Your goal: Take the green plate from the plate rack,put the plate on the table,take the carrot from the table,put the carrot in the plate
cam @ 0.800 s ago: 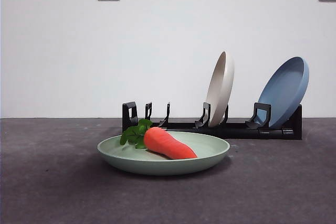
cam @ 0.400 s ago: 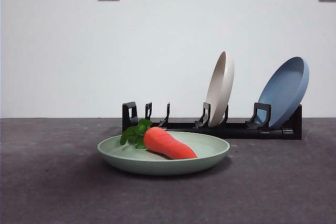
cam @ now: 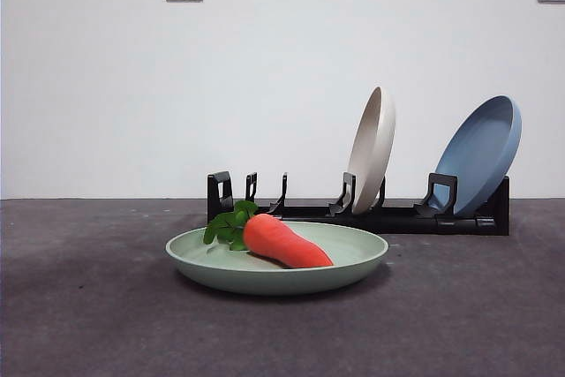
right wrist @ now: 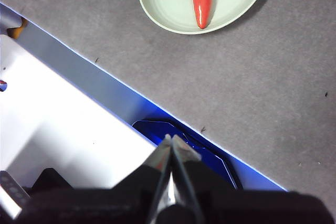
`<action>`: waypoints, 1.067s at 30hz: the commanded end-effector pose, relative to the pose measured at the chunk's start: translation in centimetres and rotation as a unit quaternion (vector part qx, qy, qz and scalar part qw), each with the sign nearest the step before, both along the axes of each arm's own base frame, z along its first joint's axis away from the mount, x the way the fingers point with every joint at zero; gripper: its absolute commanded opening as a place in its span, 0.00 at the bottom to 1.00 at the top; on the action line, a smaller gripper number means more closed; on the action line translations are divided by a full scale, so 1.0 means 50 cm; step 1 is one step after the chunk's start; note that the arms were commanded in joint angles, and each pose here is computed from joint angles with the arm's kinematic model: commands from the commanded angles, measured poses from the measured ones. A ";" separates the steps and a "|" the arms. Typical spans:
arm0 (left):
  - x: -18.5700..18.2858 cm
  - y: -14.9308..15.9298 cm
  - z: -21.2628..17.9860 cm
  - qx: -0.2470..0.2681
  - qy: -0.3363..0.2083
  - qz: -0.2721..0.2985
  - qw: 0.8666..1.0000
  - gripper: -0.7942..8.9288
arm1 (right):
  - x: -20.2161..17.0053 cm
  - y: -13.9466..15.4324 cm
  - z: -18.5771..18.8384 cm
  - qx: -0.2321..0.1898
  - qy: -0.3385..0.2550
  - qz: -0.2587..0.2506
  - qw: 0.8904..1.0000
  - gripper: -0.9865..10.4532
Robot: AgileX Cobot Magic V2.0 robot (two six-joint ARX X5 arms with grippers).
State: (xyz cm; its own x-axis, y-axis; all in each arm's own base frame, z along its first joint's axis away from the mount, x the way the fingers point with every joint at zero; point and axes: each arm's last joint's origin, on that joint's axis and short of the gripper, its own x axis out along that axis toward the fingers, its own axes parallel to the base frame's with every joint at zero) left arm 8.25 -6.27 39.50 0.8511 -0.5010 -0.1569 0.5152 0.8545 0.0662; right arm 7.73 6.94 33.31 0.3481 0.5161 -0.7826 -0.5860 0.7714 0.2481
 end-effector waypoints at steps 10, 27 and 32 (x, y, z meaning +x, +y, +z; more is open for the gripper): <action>-0.013 0.095 -0.169 -0.031 -0.162 0.171 0.971 0.08 | 0.000 0.000 0.001 0.001 -0.003 0.001 1.000 0.09; 0.031 0.105 -0.475 -0.048 -0.025 0.222 0.974 0.08 | 0.000 0.000 0.001 0.001 -0.003 0.001 1.000 0.09; 0.028 0.105 -0.484 -0.044 -0.007 0.224 0.973 0.08 | 0.000 0.000 0.001 0.001 -0.003 0.001 1.000 0.09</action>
